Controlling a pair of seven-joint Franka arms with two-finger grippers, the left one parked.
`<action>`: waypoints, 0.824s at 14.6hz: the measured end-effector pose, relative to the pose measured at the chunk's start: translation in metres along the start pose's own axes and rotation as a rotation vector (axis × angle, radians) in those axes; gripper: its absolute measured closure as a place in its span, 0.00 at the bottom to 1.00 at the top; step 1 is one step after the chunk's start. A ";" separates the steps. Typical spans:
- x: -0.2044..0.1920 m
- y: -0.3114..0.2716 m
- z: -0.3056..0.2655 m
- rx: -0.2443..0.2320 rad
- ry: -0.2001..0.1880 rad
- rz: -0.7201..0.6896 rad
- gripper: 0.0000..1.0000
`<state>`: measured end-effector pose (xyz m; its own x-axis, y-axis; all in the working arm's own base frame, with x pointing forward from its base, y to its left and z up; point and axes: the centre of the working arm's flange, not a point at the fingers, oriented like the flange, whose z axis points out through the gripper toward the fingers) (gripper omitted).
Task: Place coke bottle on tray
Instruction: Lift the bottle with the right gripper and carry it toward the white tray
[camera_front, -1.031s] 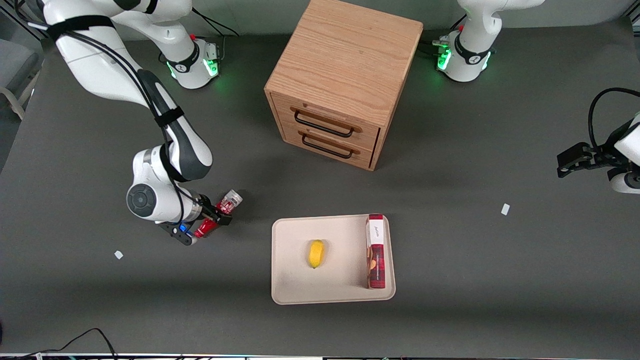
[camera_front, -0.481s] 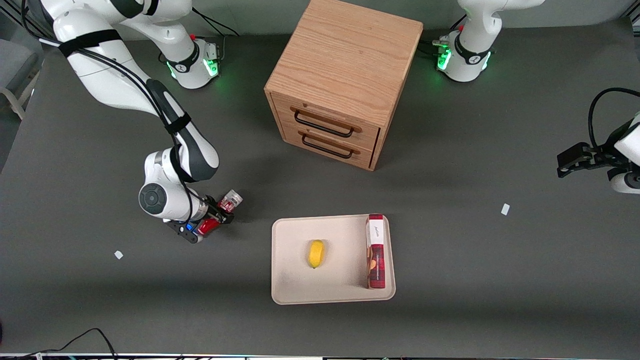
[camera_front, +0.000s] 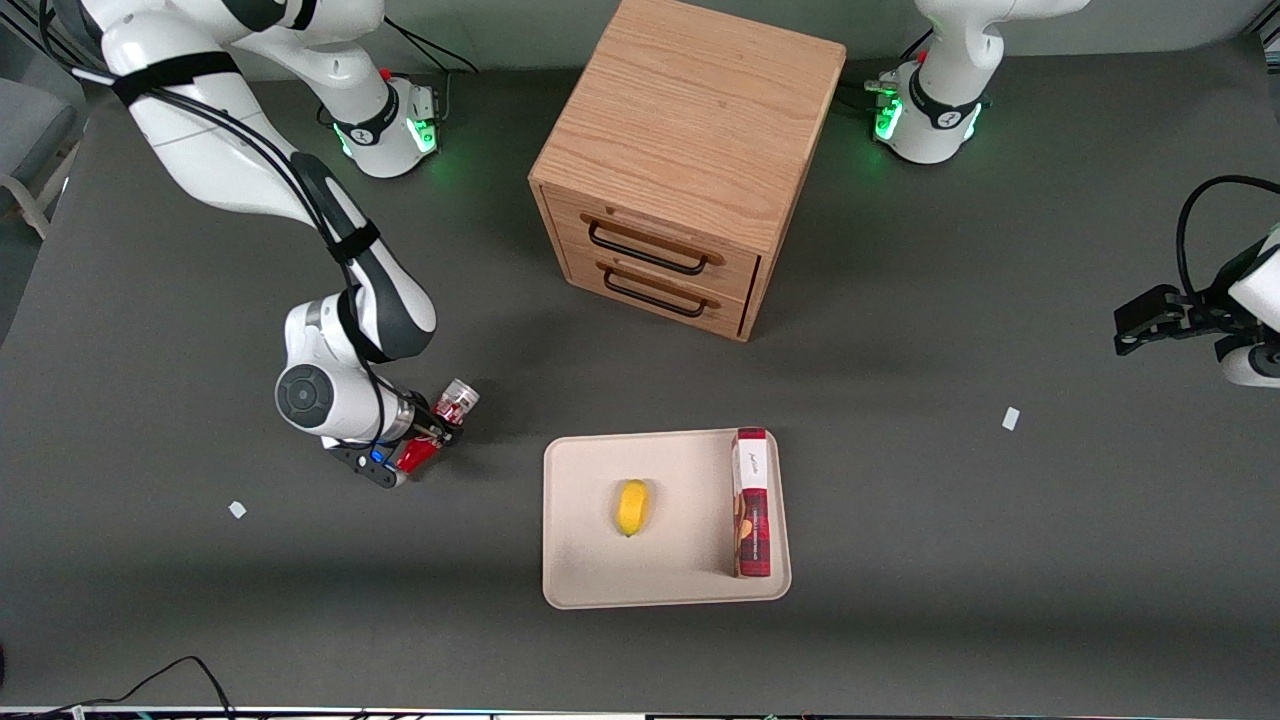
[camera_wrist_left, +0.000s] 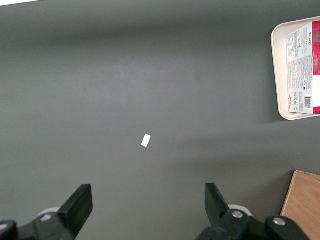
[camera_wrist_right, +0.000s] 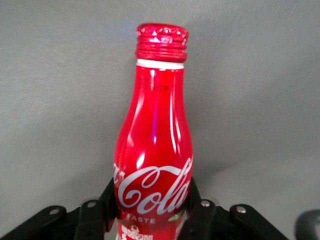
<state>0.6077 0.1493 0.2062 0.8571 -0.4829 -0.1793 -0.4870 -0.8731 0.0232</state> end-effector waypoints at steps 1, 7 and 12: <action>0.001 0.001 -0.023 -0.008 -0.004 -0.027 0.44; -0.013 -0.002 -0.213 -0.015 0.014 -0.173 0.44; -0.048 -0.050 -0.299 0.064 0.074 -0.286 0.44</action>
<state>0.6407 0.1962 0.5078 0.9699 -0.2233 -0.0970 -0.2313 -0.9695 -0.0808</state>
